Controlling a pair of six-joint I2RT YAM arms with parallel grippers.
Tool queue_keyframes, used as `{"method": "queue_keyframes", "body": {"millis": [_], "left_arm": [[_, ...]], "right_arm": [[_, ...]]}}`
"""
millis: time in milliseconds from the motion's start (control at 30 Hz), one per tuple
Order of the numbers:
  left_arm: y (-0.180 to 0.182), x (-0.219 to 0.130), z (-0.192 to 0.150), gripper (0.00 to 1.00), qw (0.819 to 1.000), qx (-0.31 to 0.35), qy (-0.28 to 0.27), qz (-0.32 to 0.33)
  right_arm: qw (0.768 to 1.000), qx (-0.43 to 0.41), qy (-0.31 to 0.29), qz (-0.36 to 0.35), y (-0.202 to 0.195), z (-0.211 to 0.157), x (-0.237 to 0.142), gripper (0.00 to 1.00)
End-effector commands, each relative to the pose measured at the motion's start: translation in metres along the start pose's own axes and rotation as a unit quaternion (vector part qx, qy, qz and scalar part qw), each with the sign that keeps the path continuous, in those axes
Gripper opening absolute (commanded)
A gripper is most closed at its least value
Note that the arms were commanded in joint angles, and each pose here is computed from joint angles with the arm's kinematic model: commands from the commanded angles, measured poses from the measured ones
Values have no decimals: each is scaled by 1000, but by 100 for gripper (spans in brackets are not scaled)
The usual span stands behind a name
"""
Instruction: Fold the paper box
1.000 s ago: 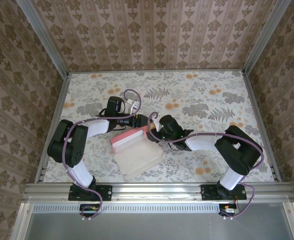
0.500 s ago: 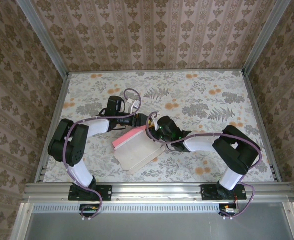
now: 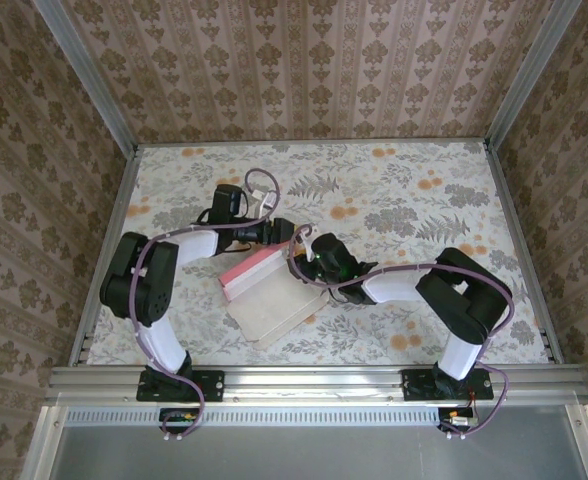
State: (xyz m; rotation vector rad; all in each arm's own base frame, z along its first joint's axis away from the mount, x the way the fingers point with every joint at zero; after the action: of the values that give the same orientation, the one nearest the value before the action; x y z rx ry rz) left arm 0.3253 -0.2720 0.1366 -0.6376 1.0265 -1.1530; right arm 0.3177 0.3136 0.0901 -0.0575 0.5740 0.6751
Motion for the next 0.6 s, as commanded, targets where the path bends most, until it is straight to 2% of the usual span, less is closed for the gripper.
{"method": "queue_keyframes", "body": {"millis": [0, 567], "left_arm": [[1, 1, 4, 73, 1000, -9, 11, -16], [0, 10, 5, 70, 996, -41, 39, -72]], "right_arm": [[1000, 0, -17, 5, 3, 14, 7, 35], [1000, -13, -15, -2, -10, 31, 20, 38]]}}
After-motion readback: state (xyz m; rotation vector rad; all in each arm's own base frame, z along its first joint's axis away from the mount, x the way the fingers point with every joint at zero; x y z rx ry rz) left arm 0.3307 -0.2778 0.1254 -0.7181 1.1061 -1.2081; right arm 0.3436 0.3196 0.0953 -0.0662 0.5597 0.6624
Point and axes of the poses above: each hand's point on the last joint's axis, 136 mm out from that joint toward the fingers, its own x axis out along the fingers, its own y axis along the line the jaws close on, z = x × y, the point moved 2 cm from there along -x, back along the fingers, and after that the axes turned 6 degrees about -x, right-handed, at the moved point
